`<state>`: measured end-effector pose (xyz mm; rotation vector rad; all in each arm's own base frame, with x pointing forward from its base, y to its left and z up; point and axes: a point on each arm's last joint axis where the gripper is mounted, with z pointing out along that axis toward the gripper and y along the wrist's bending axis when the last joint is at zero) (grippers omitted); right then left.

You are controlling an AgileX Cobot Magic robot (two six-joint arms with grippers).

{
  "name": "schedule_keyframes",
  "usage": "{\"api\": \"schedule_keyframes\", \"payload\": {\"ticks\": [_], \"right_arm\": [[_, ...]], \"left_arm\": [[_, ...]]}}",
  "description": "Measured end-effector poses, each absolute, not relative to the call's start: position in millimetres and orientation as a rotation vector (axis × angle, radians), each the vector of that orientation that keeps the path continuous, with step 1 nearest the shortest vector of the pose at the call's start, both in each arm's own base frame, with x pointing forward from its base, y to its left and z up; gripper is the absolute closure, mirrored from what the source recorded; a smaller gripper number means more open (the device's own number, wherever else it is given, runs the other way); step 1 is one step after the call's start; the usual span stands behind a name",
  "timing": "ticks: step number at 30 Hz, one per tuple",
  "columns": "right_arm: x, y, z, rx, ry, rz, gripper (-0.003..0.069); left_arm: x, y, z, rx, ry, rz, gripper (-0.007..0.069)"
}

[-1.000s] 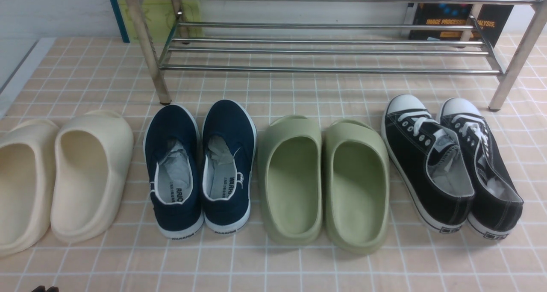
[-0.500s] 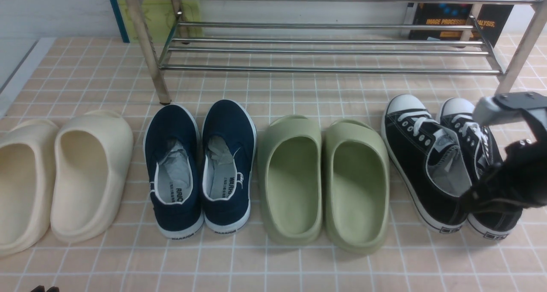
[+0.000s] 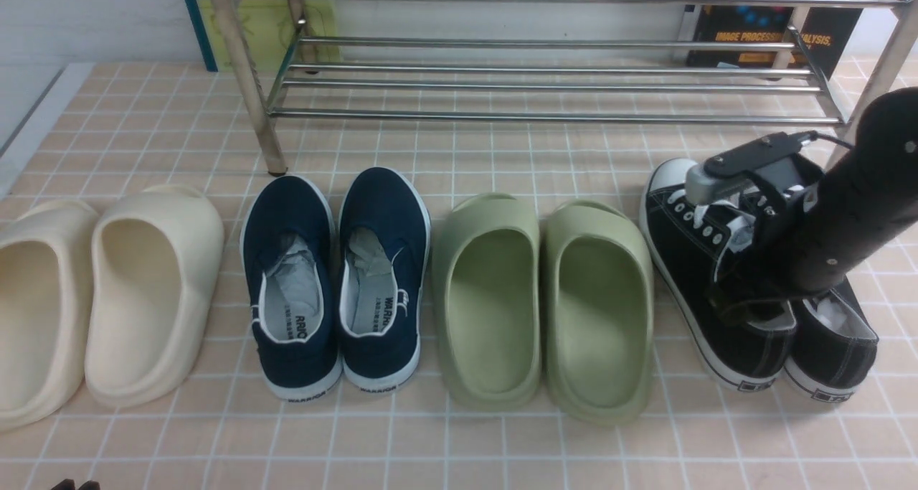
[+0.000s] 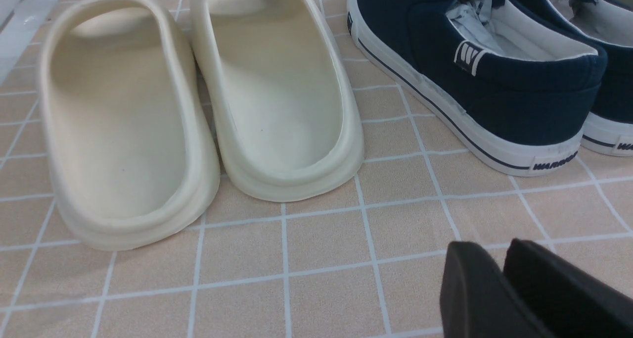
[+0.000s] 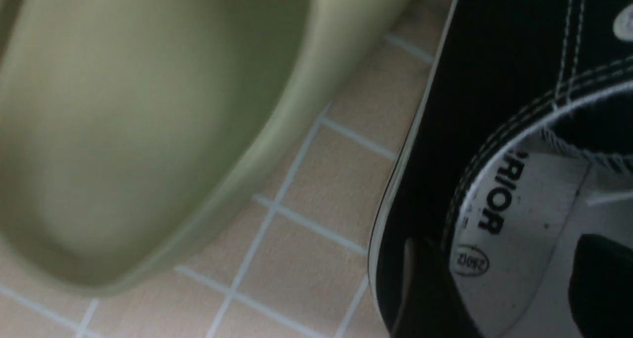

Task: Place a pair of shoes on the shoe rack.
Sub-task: Use the right arm to grab the shoe closest to it, then use the right arm to put a shoe into the shoe rack

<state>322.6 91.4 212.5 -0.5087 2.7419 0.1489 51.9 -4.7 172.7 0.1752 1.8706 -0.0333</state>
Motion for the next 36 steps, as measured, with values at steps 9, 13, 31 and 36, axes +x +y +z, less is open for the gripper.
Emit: {"api": "schedule_keyframes", "payload": {"ticks": [9,13,31,36], "right_arm": [[333.6,100.3,189.8,-0.407,2.76,0.233,0.0571],[335.2,101.8,192.2,-0.401,2.762,0.246,0.0664],[394.1,112.9,278.4,-0.457,2.501,0.175,0.0654],[436.4,120.0,261.6,-0.445,2.484,0.124,0.0654]], "left_arm": [[51.9,-4.7,172.7,0.175,1.871,-0.033,0.0492],[51.9,-4.7,172.7,0.176,1.87,-0.032,0.0491],[51.9,-4.7,172.7,0.175,1.871,-0.033,0.0475],[51.9,-4.7,172.7,0.175,1.871,-0.033,0.0467]]}}
